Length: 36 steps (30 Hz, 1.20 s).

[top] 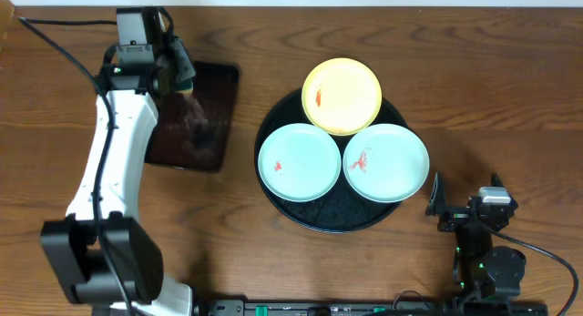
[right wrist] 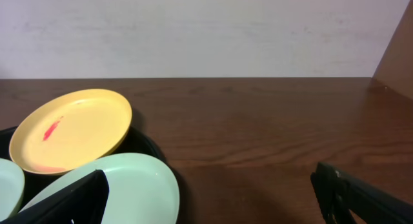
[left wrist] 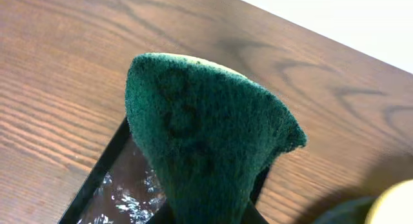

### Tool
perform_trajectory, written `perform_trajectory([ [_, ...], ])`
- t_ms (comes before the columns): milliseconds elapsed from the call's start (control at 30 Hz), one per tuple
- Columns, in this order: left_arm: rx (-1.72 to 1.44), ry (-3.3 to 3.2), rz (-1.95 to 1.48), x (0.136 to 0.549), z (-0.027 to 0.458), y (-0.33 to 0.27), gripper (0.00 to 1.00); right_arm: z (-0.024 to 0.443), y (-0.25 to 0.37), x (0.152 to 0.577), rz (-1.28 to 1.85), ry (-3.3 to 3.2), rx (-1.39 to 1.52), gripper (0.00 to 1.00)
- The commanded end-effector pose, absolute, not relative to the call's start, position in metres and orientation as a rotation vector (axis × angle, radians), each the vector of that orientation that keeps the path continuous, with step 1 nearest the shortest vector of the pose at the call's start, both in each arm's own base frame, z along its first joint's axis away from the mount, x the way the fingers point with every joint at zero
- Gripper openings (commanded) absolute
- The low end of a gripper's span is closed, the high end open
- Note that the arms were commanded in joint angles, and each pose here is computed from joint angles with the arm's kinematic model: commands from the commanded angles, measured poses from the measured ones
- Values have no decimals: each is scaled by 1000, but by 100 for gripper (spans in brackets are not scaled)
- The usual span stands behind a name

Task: Clean dirty plates on tray and stack at the side
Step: 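Lift the sponge with the left gripper above the black tray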

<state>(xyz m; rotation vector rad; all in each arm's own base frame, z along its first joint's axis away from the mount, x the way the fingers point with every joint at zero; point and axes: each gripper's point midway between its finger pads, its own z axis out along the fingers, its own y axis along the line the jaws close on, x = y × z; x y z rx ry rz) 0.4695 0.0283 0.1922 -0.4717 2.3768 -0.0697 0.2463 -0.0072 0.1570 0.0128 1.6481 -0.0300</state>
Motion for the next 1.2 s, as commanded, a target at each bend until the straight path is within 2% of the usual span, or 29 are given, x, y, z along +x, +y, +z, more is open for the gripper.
perform_trajectory([
  [0,-514,2427,13,474,161,43,7,155,-6,246,-39,1651,-3,99],
  [233,-535,2462,24,476,142,49,7,155,-6,246,-39,1651,-3,99],
  [567,-521,2358,-12,470,191,47,7,155,-6,246,-39,1651,-3,99],
  [700,-518,2351,-15,469,195,47,8,155,-6,246,-39,1651,-3,99],
  [833,-528,2409,-5,471,170,47,8,155,-6,246,-39,1651,-3,99],
  [1033,-555,2602,33,464,94,46,7,155,-6,246,-39,1651,-3,99],
  [1167,-516,2610,46,464,95,48,7,155,-6,246,-39,1651,-3,99],
])
